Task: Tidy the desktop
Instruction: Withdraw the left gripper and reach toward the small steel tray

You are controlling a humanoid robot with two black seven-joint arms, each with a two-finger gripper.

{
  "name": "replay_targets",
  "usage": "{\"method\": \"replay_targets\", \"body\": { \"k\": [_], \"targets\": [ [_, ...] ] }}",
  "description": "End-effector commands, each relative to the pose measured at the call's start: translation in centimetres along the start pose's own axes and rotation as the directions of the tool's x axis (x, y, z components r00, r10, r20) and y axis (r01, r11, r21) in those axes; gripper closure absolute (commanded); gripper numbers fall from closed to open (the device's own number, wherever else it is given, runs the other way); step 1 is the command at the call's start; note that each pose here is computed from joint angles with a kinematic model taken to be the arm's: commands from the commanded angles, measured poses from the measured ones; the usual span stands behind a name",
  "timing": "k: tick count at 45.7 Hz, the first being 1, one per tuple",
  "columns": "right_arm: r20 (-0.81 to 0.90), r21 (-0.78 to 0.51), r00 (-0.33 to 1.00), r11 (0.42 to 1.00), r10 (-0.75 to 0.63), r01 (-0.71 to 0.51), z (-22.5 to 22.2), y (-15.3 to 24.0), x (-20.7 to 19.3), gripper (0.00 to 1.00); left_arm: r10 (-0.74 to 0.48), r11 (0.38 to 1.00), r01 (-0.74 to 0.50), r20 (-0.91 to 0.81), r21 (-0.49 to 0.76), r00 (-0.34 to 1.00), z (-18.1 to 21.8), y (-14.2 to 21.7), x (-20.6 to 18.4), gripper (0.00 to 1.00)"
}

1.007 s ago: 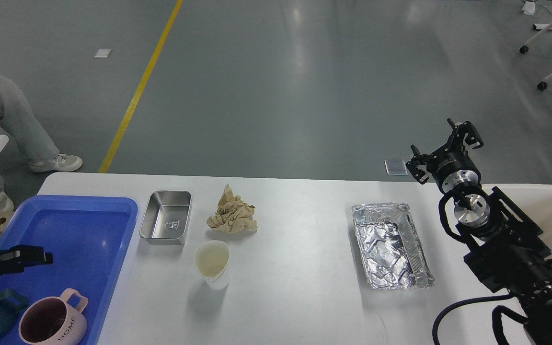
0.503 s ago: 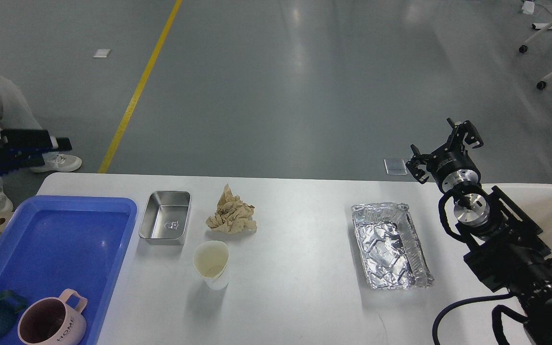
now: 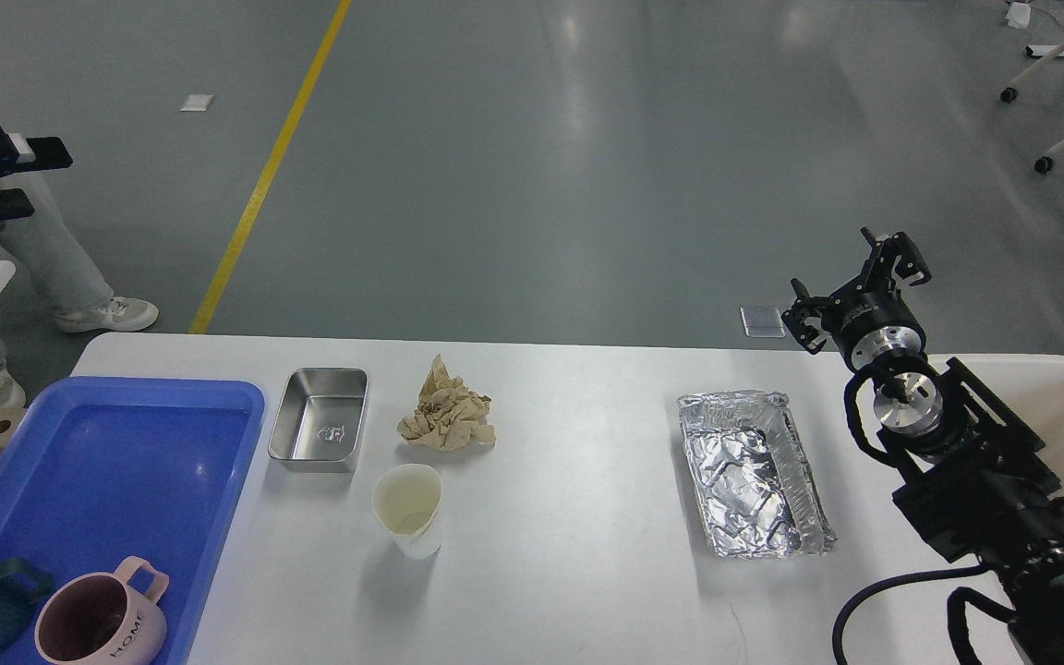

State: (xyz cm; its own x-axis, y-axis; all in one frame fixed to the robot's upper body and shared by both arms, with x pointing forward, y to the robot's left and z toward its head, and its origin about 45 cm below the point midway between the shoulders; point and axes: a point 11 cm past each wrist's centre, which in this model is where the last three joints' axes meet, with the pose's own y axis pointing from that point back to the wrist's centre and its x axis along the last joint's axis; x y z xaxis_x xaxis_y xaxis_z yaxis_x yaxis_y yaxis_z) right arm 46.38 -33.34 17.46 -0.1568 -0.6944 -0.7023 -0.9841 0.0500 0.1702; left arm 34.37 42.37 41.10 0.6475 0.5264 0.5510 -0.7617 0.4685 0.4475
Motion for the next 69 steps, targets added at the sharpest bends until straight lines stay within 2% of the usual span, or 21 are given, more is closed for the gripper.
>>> {"method": "replay_targets", "body": {
  "k": [1,8,15,22,32,51,58,69],
  "targets": [
    [0.003,0.000,1.000,1.000,-0.004,0.004,0.1,-0.1,-0.3,0.00,-0.003,1.000,0.003,0.001,0.003,1.000,0.2,0.7,0.2,0.19],
    [0.001,0.000,1.000,1.000,0.004,-0.004,0.1,-0.1,-0.2,0.00,-0.080,0.996,0.080,0.004,0.045,0.997,-0.3,1.7,-0.9,0.21],
    [0.002,-0.001,1.000,1.000,0.008,-0.008,0.2,0.0,-0.1,0.00,-0.159,0.980,0.157,0.001,0.122,0.987,-1.8,2.0,-3.5,0.28],
    [0.000,-0.005,1.000,1.000,0.010,-0.010,0.3,0.1,0.1,0.00,-0.178,0.971,0.174,0.011,0.165,0.984,-2.7,2.0,-5.0,0.30],
    [-0.001,-0.006,1.000,1.000,0.015,-0.015,0.3,0.1,0.3,0.00,-0.192,0.958,0.156,0.131,0.239,0.973,-3.0,2.3,-6.2,0.33],
    [0.001,-0.008,1.000,1.000,0.014,-0.014,0.5,0.2,0.3,0.00,-0.172,0.962,0.129,0.168,0.241,0.971,-1.8,3.3,-5.5,0.33],
    [0.001,-0.008,1.000,1.000,0.014,-0.014,0.5,0.2,0.3,0.00,-0.152,0.969,0.113,0.168,0.219,0.974,-1.9,2.2,-5.6,0.33],
    [-0.001,-0.020,1.000,0.999,0.031,-0.031,1.1,0.7,1.3,0.00,-0.149,0.972,0.108,0.190,0.210,0.970,-3.2,-3.2,-7.6,0.33]
  ]
}}
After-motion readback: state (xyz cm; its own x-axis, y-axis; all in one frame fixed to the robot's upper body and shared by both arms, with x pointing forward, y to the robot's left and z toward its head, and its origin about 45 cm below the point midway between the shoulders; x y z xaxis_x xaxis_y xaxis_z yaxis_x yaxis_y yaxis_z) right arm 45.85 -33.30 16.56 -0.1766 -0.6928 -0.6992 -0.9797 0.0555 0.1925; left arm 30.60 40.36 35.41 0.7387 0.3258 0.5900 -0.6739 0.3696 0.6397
